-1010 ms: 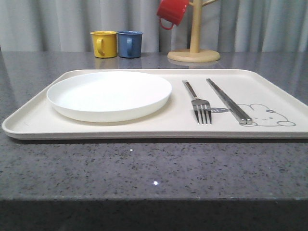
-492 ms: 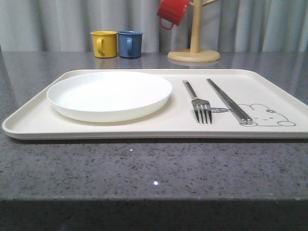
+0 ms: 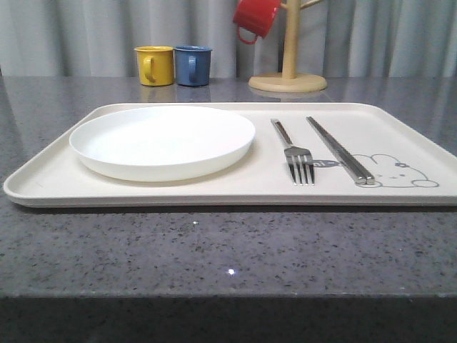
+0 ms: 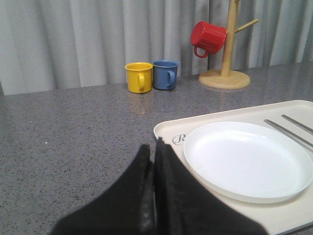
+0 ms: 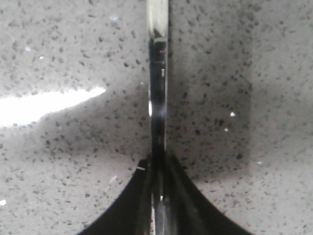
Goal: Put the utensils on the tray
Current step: 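Grasp the steel spoon on the counter with the right gripper, then lower the spoon onto the tray beside the chopsticks and release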
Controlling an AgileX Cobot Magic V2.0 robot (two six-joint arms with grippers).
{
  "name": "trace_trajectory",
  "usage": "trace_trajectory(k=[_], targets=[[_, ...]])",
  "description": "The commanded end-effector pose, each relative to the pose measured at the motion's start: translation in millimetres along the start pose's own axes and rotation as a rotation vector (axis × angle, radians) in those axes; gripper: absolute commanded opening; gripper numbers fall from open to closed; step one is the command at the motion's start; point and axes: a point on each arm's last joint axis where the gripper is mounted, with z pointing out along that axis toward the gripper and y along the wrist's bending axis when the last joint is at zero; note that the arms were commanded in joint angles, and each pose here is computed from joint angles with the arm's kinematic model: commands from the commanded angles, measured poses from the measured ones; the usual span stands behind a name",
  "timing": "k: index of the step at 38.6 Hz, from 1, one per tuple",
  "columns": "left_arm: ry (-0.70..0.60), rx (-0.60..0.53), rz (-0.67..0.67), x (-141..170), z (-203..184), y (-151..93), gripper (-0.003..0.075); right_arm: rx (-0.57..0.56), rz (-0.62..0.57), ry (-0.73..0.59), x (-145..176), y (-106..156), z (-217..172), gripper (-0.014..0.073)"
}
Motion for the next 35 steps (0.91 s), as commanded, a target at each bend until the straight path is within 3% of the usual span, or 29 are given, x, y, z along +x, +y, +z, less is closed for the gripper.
trace_trajectory(k=[1, 10, 16, 25, 35], targets=[[-0.103, 0.000, -0.014, -16.2, -1.6, 0.1, -0.0018, -0.001, 0.000, -0.001, 16.9, -2.7, -39.6, 0.0022], [-0.103, 0.000, -0.014, -16.2, -1.6, 0.1, -0.0018, -0.046, 0.018, -0.135, 36.9, 2.5, -87.9, 0.0022], [-0.103, 0.000, -0.014, -16.2, -1.6, 0.1, -0.0018, -0.126, -0.004, -0.236, 56.1, 20.9, -123.4, 0.0022], [-0.103, 0.000, -0.014, -16.2, -1.6, 0.1, -0.0018, -0.198, -0.114, -0.272, 75.8, 82.1, -144.1, 0.0022], [-0.103, 0.000, -0.014, -16.2, -1.6, 0.1, -0.0018, -0.241, -0.162, -0.195, 78.7, 140.1, -126.9, 0.0022]])
